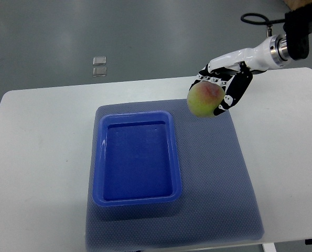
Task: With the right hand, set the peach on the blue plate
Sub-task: 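Lift the peach up with the right hand, then carry the peach over the blue tray and lower it inside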
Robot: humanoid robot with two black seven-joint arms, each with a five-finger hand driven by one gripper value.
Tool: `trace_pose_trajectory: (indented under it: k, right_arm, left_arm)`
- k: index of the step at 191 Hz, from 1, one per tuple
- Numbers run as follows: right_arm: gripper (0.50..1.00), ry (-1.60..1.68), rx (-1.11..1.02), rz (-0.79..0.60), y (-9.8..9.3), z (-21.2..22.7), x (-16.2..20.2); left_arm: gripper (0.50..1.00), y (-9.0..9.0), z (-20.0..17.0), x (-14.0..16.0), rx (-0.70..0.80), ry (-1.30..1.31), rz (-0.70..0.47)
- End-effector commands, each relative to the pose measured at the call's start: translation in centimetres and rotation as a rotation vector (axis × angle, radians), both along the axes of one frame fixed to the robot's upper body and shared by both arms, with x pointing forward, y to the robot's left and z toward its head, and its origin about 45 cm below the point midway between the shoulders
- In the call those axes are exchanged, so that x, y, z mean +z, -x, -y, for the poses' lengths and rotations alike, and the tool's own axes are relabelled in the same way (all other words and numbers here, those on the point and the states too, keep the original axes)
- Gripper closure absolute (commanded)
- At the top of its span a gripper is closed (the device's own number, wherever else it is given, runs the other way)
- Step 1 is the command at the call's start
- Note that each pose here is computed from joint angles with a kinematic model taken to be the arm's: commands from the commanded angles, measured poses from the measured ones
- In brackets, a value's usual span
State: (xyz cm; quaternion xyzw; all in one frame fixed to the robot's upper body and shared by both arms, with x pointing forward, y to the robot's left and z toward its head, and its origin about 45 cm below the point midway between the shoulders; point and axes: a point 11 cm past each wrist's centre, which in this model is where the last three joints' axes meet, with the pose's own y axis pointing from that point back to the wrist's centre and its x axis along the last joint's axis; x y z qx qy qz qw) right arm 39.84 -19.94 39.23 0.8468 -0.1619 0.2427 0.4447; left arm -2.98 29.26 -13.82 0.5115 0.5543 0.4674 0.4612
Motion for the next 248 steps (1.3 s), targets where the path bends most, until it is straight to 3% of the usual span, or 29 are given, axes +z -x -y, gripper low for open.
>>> trace_pose_trajectory:
  k: [1, 56, 57, 100, 138, 154, 217, 240, 241, 248]
  right_arm:
    - [1.0, -0.012, 0.012, 0.03, -0.8, -0.9, 1.1]
    - [1.0, 0.068, 0.088, 0.076, -3.1, -7.9, -4.9]
    - [1.0, 0.078, 0.104, 0.073, -3.4, -9.4, -6.8]
    - [1.0, 0.006, 0.13, 0.024, -3.1, -15.4, -12.9]
    - [1.0, -0.005, 0.062, 0.023, -3.9, -13.7, -15.2]
    - [1.0, -0.007, 0.039, -0.015, -3.3, -13.0, -17.4]
    - [1.0, -0.021, -0.003, -0.038, -2.5, -12.1, -20.1]
    - [0.981, -0.022, -0.006, -0.039, -2.4, -12.0, -20.4]
    - [0.961, -0.022, -0.008, -0.042, -2.3, -12.0, -20.5]
    - [0.942, -0.023, -0.009, -0.047, -2.2, -11.9, -20.7]
  left_arm:
    - [0.5, -0.1, 0.1, 0.0, -0.001, 0.004, 0.001]
    - [0.5, 0.0, 0.0, 0.0, 0.001, 0.0, 0.0]
    - [0.5, 0.0, -0.1, 0.0, 0.002, -0.002, 0.0]
    - [0.5, 0.0, -0.1, 0.0, 0.004, -0.003, 0.0]
    - [0.5, 0.0, -0.1, 0.0, 0.002, -0.003, 0.0]
    - [0.5, 0.0, -0.1, 0.0, 0.001, -0.003, 0.0]
    - [0.5, 0.0, -0.1, 0.0, 0.001, -0.002, 0.0]
    - [0.5, 0.0, -0.1, 0.0, 0.003, -0.003, 0.0]
    - [0.5, 0.0, -0.1, 0.0, 0.002, -0.002, 0.0]
    - [0.5, 0.0, -0.1, 0.0, 0.002, -0.002, 0.0]
